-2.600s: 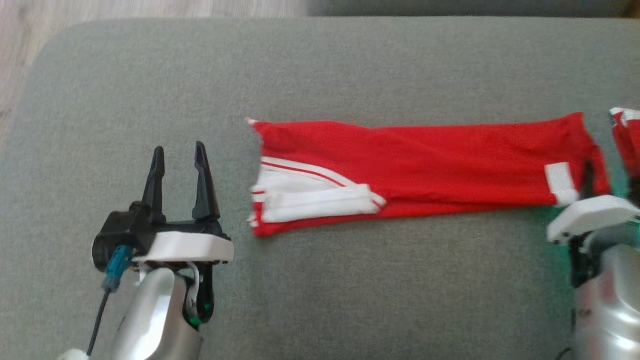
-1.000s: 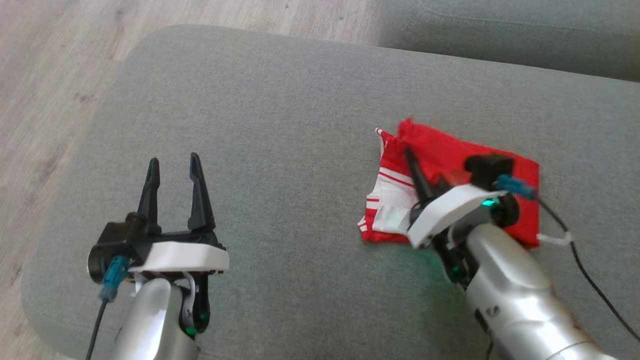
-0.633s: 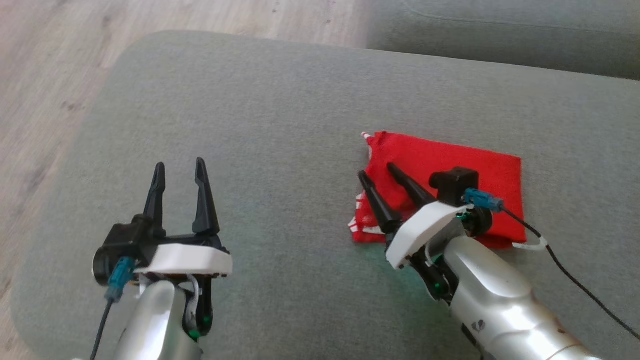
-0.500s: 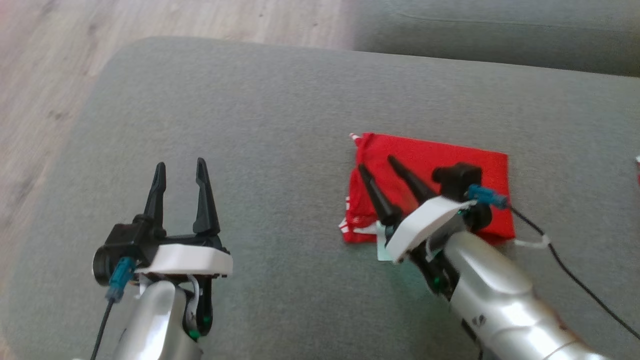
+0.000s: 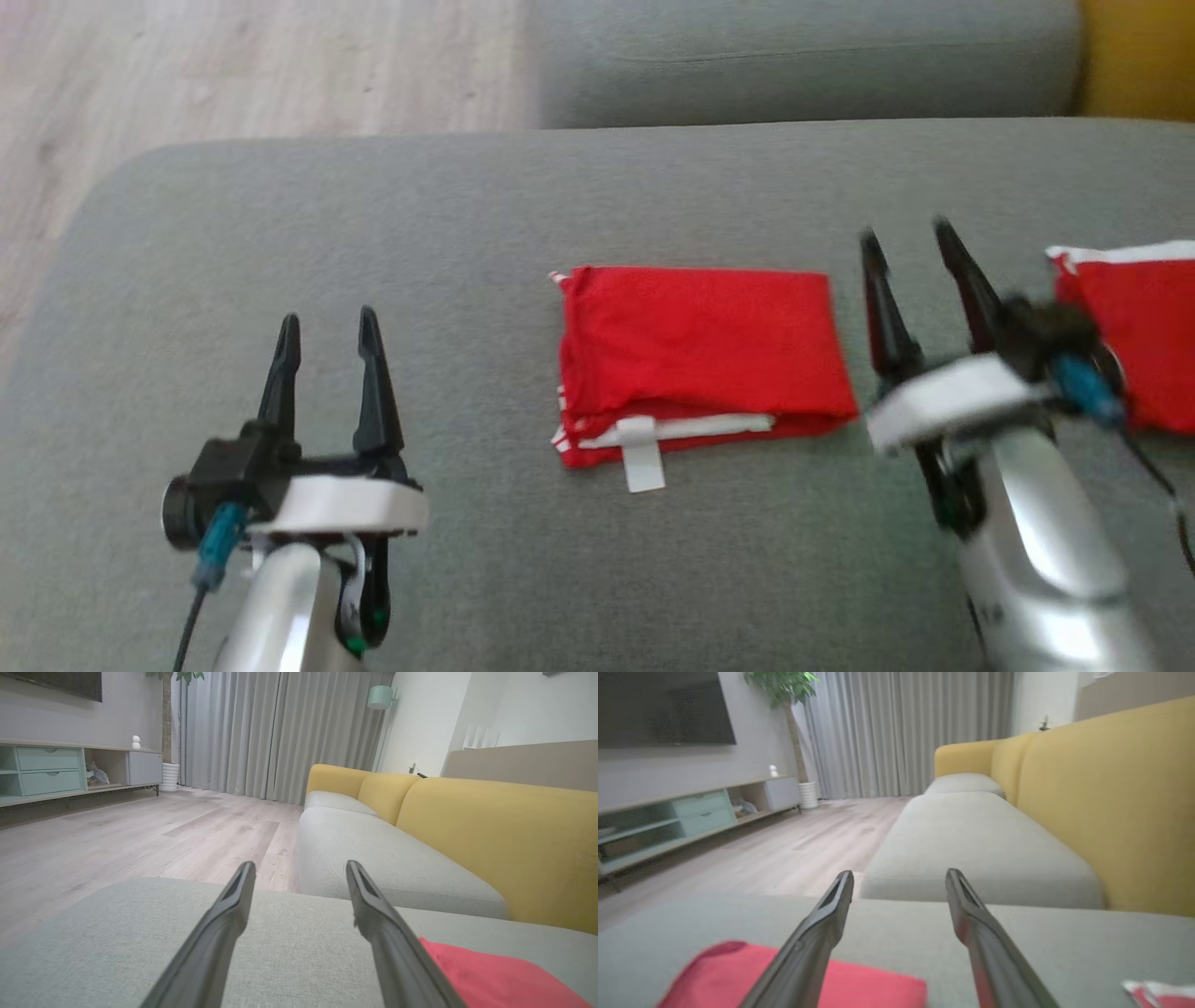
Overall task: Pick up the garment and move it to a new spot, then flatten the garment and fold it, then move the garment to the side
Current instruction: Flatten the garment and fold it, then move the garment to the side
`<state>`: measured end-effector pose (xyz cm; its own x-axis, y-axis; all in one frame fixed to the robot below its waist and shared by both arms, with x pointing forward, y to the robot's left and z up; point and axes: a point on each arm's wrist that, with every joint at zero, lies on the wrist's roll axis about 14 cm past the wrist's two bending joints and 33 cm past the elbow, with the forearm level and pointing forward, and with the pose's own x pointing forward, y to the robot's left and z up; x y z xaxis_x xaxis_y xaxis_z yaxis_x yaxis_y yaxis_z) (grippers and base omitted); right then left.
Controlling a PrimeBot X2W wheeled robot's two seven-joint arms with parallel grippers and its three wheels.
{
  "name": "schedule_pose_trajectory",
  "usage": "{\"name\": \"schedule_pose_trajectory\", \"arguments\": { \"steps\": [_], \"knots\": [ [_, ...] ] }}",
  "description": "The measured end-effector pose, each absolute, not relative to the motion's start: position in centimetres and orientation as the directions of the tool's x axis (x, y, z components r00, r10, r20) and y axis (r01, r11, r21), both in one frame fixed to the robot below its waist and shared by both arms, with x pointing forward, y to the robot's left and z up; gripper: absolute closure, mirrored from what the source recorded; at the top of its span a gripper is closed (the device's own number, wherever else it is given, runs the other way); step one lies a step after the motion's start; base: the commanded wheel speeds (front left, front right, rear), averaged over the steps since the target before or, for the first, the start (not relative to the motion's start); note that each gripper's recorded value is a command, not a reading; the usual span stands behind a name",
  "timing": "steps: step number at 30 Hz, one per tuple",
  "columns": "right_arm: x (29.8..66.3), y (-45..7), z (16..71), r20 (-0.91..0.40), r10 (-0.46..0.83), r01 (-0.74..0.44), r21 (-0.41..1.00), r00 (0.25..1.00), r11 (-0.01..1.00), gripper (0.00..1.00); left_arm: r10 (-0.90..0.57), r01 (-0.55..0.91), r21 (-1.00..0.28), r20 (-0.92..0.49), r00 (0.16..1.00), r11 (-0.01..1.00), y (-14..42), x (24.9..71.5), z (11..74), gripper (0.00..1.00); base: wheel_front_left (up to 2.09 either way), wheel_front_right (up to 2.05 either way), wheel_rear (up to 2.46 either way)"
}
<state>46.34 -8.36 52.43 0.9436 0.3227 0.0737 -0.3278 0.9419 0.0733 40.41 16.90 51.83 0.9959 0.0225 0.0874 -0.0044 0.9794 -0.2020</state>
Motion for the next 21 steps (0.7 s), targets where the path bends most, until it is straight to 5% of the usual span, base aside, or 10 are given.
{"name": "schedule_pose_trajectory", "arguments": {
  "steps": [8,21],
  "knots": [
    [42.5,-15.3,50.2,0.041,0.144,-0.145,0.041,0.989,0.989,0.0,-0.03,0.043,-0.202,0.065,0.997,0.979,15.0,40.1,50.9,0.0,0.0,0.0,0.0],
    [41.2,-16.0,48.2,-0.006,0.114,-0.113,0.091,0.993,0.989,0.0,-0.043,0.044,-0.208,0.008,0.999,0.977,14.5,39.7,48.9,0.0,0.0,0.0,0.0]
  ]
}}
